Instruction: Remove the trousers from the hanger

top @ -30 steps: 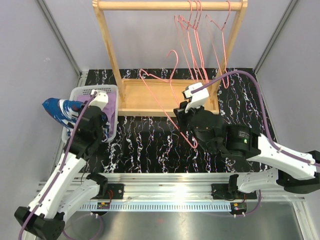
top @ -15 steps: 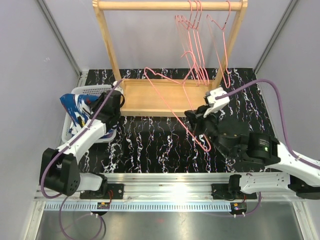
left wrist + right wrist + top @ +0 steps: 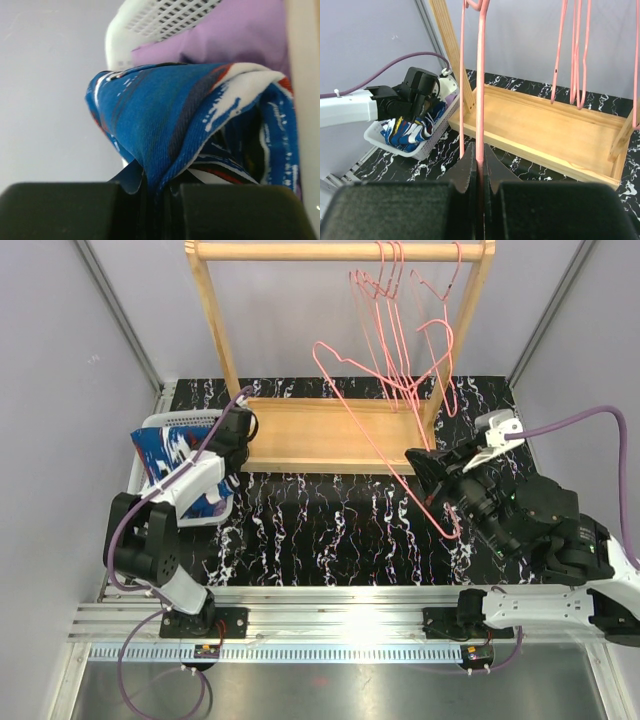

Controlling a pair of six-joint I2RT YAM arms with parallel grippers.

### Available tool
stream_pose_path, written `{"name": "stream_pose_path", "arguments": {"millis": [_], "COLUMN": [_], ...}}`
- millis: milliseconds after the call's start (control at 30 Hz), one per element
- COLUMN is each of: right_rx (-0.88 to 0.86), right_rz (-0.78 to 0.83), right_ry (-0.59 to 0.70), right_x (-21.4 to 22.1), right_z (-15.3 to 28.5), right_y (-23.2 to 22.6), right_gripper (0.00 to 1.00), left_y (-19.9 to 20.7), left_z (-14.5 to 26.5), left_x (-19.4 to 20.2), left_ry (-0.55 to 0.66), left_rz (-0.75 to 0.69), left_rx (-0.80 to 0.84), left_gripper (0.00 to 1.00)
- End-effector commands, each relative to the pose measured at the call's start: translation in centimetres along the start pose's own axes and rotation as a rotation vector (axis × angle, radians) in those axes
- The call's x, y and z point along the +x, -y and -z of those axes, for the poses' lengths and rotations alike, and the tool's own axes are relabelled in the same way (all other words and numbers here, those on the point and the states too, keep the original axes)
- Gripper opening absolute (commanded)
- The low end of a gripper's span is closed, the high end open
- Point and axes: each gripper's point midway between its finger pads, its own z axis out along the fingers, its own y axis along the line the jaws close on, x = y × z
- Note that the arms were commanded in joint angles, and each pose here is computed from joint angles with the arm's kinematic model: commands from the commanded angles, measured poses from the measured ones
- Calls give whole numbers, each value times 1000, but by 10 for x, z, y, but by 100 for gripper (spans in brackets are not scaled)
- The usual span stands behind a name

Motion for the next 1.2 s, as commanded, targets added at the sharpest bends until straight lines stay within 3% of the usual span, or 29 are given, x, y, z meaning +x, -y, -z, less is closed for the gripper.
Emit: {"name": "stream_pose_path", "arguments": {"millis": [0, 100, 233, 333, 367, 467, 500, 567, 667, 767, 867, 1033, 1167], "right_rx": [22, 12, 10, 11, 13, 10, 10, 18, 33, 58, 87, 183, 189], "right_rz": [54, 53, 78, 95, 97, 99, 101, 105, 120, 124, 145, 243, 254], "right_ry": [-4, -19, -51, -70, -71, -80, -86, -95, -109, -103, -104, -149, -167], "right_x": [-4, 1, 12, 18, 18, 20, 21, 23, 26, 21, 19, 31, 34], "right_z": [-4, -4, -7, -10, -10, -13, -13, -15, -16, -17, -23, -40, -48], "right_y": [1, 0, -4, -5, -5, -8, -9, -10, -8, -6, -6, -6, -11], "right_gripper": [0, 0, 0, 0, 0, 0, 0, 0, 0, 0, 0, 0, 0], "left_y": [12, 31, 36, 27, 17, 3, -14, -25, -51, -85, -96, -46, -2], "left_z": [0, -8, -11, -7, 0, 12, 26, 42, 77, 114, 130, 114, 91], "left_x": [-7, -6, -21, -25, -29, -30, -33, -42, -51, -55, -51, -27, -17], "left_ry": [18, -2, -59, -89, -66, -7, 46, 150, 314, 450, 482, 262, 119], "left_rz": [7, -58, -7, 83, 118, 217, 270, 341, 462, 622, 807, 1039, 1106], "left_rx": [90, 164, 211, 180, 166, 132, 119, 141, 173, 189, 243, 360, 445], "left_gripper": [0, 0, 0, 10, 25, 45, 61, 70, 99, 99, 99, 97, 94]}}
